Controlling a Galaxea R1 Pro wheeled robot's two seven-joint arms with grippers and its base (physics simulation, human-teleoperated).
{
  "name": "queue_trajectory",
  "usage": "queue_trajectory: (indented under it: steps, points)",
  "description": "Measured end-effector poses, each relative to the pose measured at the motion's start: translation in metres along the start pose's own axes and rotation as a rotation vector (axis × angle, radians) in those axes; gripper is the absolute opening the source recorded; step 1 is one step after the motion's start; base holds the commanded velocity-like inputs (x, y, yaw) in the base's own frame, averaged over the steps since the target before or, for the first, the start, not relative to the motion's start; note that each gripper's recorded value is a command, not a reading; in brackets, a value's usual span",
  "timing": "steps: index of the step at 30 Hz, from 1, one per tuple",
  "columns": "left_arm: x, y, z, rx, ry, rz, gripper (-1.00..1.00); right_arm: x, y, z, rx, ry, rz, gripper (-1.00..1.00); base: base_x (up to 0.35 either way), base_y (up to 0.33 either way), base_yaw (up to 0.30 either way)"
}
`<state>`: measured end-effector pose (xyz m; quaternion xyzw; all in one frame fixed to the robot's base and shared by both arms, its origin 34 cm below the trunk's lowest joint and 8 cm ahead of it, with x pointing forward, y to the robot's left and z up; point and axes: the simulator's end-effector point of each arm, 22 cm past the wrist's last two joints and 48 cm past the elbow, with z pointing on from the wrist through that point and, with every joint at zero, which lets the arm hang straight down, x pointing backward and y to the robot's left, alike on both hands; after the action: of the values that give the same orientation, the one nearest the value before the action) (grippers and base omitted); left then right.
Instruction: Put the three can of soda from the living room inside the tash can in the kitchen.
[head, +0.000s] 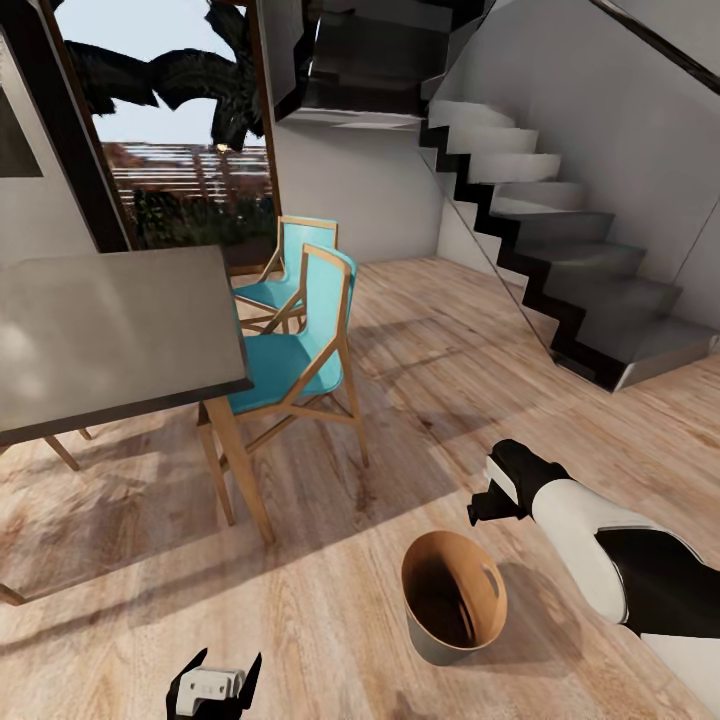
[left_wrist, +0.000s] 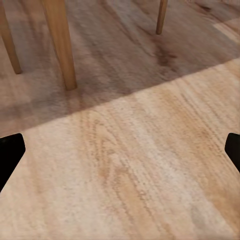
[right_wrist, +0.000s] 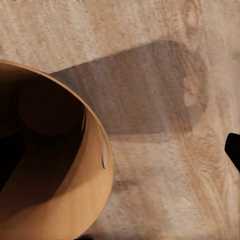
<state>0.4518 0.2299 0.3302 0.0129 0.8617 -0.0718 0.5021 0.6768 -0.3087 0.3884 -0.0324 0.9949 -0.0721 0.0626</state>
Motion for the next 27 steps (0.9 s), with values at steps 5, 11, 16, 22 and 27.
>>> queue_trajectory:
  steps: [5,11,16,22,27]
  points:
    - [-0.0003,0.0,0.0001,0.0,-0.001,0.0,1.0,-0.0018,-0.0001,0.0004,0.0,-0.01,0.0,1.0,-0.003,0.005,0.0]
    - [-0.0002,0.0004,-0.0001,-0.001,-0.001,-0.001,1.0,-0.002,0.0,0.0011,-0.001,-0.013,0.0,1.0,-0.001,0.002,0.0]
    - [-0.0005,0.0013,0.0,-0.003,-0.001,-0.001,1.0,-0.0018,0.0,0.0014,-0.001,-0.013,0.0,1.0,0.0,0.0,0.0]
    - [-0.0004,0.0015,0.0,-0.004,-0.001,-0.001,1.0,-0.0017,0.0,0.0016,-0.001,-0.013,0.0,1.0,0.0,0.002,0.0]
    - [0.0021,0.0017,-0.0003,-0.004,0.006,-0.001,1.0,-0.0019,-0.0001,0.0015,0.0,-0.014,-0.001,1.0,-0.013,0.119,0.0]
